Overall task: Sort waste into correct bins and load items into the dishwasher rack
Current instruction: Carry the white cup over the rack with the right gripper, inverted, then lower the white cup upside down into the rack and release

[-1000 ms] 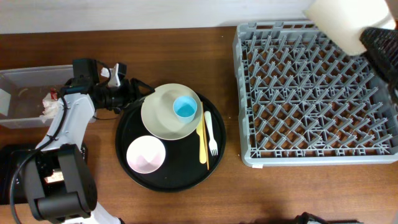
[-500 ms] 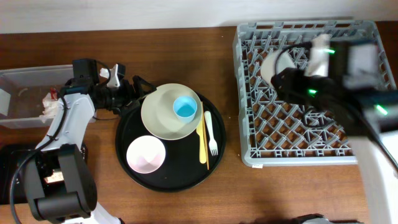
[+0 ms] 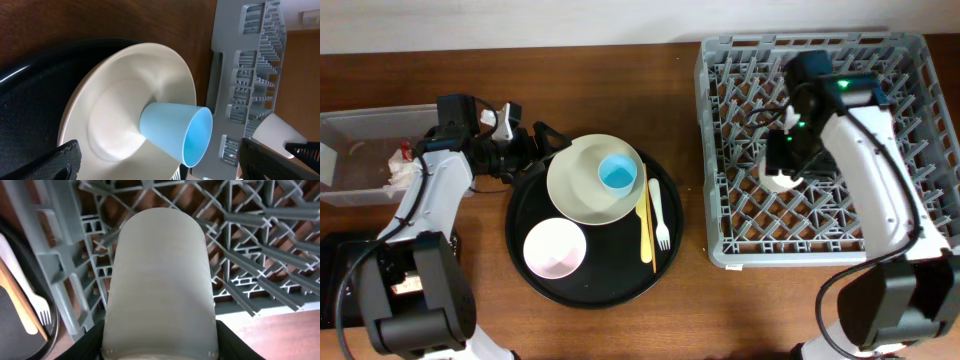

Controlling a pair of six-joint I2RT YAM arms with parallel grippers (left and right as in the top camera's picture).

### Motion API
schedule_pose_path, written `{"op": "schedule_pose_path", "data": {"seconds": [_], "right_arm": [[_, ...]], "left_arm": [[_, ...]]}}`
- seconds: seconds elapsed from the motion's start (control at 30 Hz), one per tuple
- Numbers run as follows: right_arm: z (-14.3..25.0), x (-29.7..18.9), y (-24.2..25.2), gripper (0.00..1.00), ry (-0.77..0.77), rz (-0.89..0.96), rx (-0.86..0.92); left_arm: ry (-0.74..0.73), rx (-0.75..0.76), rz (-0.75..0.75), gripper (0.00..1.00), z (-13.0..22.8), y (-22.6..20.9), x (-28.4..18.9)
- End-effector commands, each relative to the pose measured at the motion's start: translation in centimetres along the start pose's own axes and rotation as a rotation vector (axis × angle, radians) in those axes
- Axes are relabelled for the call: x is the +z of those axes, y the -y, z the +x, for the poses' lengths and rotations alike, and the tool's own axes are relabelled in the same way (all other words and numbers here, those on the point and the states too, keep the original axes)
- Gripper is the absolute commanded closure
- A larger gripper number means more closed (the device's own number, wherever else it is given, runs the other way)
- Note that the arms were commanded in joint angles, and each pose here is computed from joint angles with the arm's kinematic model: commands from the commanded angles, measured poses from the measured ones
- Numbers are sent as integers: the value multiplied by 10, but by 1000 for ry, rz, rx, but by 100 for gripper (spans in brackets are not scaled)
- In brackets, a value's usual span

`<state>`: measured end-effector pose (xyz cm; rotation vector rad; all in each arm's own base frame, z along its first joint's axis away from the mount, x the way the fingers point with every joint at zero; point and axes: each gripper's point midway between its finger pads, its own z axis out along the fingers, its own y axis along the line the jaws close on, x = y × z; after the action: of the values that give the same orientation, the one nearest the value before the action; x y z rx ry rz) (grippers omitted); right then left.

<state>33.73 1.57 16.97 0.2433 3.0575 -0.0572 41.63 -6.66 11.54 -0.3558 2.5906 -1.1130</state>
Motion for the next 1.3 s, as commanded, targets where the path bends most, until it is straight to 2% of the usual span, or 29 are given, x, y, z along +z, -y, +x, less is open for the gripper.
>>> {"op": "schedule_pose_path", "data": {"seconds": [0.0, 0.07, 0.17, 0.27, 0.33, 0.47, 0.63, 0.77, 0.97, 1.17, 1.27], "right_arm": [[3, -4, -1, 80, -18, -104, -24], [9, -5, -4, 80, -41, -126, -42], [18, -5, -2, 87, -79, -120, -48], [19, -3, -1, 88, -82, -111, -48], [7, -2, -4, 89, -32, -124, -68], [-13, -4, -13, 89, 48, -167, -80], [-11, 2, -28, 89, 48, -181, -133], [-6, 37, -39, 89, 40, -181, -163], [-16, 37, -41, 89, 82, -188, -169], [7, 37, -34, 89, -6, -169, -211], [13, 20, -16, 89, -29, -76, -210]], "left_arm": [[-2, 5, 2, 1, 0, -1, 1], [-2, 5, 2, 1, 0, -1, 1], [-2, 5, 2, 1, 0, -1, 1], [-2, 5, 3, 1, 0, -1, 1], [-2, 5, 2, 1, 0, -1, 1], [-2, 5, 3, 1, 0, -1, 1], [-2, 5, 3, 1, 0, -1, 1], [-2, 5, 2, 1, 0, -1, 1], [-2, 5, 3, 1, 0, -1, 1], [-2, 5, 2, 1, 0, -1, 1], [-2, 5, 2, 1, 0, -1, 1]]}}
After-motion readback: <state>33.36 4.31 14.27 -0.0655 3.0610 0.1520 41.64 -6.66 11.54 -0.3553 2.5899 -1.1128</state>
